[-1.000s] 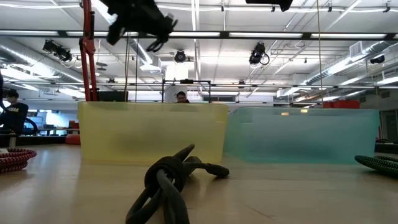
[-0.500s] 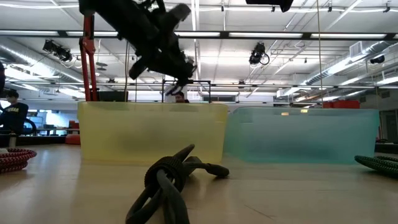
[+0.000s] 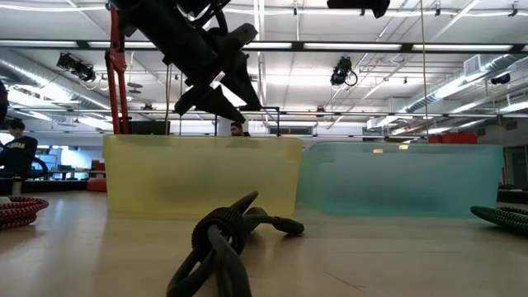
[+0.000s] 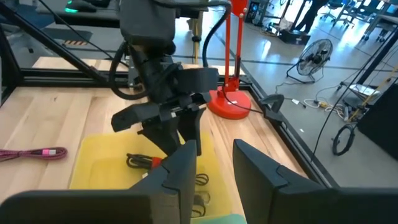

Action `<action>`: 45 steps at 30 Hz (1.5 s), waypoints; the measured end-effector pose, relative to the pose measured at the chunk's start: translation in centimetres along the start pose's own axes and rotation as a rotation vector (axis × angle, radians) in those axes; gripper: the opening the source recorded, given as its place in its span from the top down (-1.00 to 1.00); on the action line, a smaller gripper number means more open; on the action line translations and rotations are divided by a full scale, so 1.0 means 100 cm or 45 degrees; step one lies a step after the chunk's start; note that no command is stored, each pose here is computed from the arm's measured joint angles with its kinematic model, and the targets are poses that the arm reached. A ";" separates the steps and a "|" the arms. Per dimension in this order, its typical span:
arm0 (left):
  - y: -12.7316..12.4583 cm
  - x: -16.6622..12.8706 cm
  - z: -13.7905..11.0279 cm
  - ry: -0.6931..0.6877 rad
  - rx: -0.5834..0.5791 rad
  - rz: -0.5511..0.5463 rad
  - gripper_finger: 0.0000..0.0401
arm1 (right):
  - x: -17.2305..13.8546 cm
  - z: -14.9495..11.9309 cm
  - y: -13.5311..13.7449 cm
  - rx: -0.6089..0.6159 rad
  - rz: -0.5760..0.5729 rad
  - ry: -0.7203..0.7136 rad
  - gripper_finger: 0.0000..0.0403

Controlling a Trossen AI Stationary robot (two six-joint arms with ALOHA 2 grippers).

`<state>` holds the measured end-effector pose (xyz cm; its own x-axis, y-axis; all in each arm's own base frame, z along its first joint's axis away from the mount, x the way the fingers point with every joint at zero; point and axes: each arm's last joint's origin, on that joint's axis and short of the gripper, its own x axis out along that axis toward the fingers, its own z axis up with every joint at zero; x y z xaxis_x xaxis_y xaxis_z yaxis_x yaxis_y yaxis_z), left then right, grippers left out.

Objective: Pick & Place USB Port
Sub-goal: Put the pink charger cable into the green bin

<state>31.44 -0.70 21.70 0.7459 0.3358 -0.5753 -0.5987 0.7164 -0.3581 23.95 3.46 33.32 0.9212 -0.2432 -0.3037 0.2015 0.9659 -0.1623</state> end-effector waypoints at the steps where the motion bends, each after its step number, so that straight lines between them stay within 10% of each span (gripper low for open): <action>1: 0.000 -0.001 0.001 -0.004 0.004 -0.003 -0.07 | 0.000 0.000 0.000 0.003 0.000 0.001 0.47; 13: -0.016 -0.033 -0.034 0.342 -0.009 -0.093 -0.09 | 0.000 -0.009 0.000 0.039 -0.003 0.108 0.47; 30: -0.057 -0.117 -0.144 0.597 -0.530 0.049 -0.09 | 0.000 -0.007 -0.001 -0.019 -0.064 0.084 0.47; 45: -0.072 -0.085 -0.213 0.878 -0.779 0.178 -0.08 | 0.000 -0.007 -0.001 -0.017 -0.032 0.084 0.47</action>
<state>23.17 -21.71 13.54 0.4349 -0.1830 -0.8817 -0.8659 0.1838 -0.4653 23.69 3.34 32.69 0.8917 -0.2732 -0.3608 0.2194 0.9583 -0.1833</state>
